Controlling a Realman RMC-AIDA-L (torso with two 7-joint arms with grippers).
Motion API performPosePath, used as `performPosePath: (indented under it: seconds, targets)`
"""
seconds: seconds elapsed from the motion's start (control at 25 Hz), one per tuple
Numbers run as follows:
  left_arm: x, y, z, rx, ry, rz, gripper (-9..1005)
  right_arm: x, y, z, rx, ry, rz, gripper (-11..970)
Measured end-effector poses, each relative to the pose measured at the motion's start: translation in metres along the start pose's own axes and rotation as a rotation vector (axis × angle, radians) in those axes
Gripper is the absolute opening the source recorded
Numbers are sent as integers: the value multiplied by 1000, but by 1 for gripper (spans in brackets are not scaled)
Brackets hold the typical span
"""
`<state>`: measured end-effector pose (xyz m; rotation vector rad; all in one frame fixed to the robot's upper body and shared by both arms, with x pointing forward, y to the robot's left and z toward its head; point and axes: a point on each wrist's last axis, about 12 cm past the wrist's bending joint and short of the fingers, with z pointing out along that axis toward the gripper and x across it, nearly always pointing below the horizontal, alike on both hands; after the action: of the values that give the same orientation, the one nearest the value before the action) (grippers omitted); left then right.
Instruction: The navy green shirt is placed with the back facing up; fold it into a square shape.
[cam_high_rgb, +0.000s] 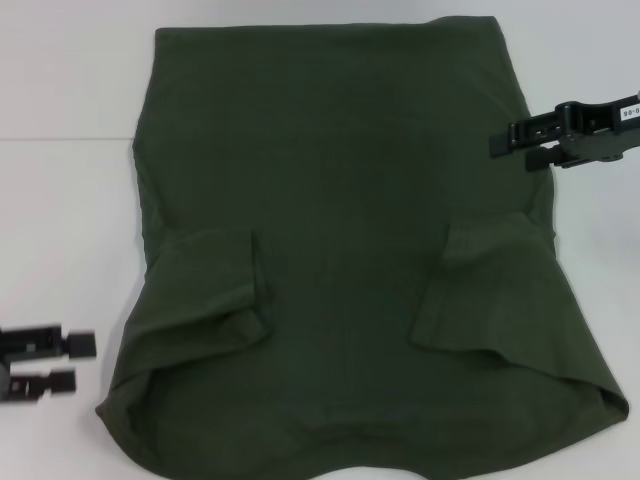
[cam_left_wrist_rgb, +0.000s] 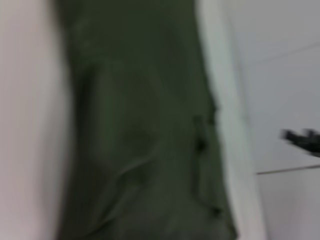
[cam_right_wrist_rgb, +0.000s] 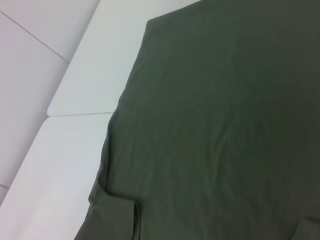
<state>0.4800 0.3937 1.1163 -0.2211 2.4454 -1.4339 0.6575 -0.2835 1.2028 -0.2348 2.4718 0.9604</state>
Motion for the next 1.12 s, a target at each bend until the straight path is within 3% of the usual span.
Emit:
performPosePath:
  seconds: [0.24, 0.72, 1.12]
  targets:
    - [10, 20, 6, -94, -19, -114, 823, 0, 0, -1, -5, -7, 5, 765]
    - [13, 34, 33, -128, -19, -217, 808, 4, -2, 0, -11, -1, 16, 762]
    - [-4, 36, 63, -158, -31, -244, 780, 4, -3, 0, -9, -5, 11, 760]
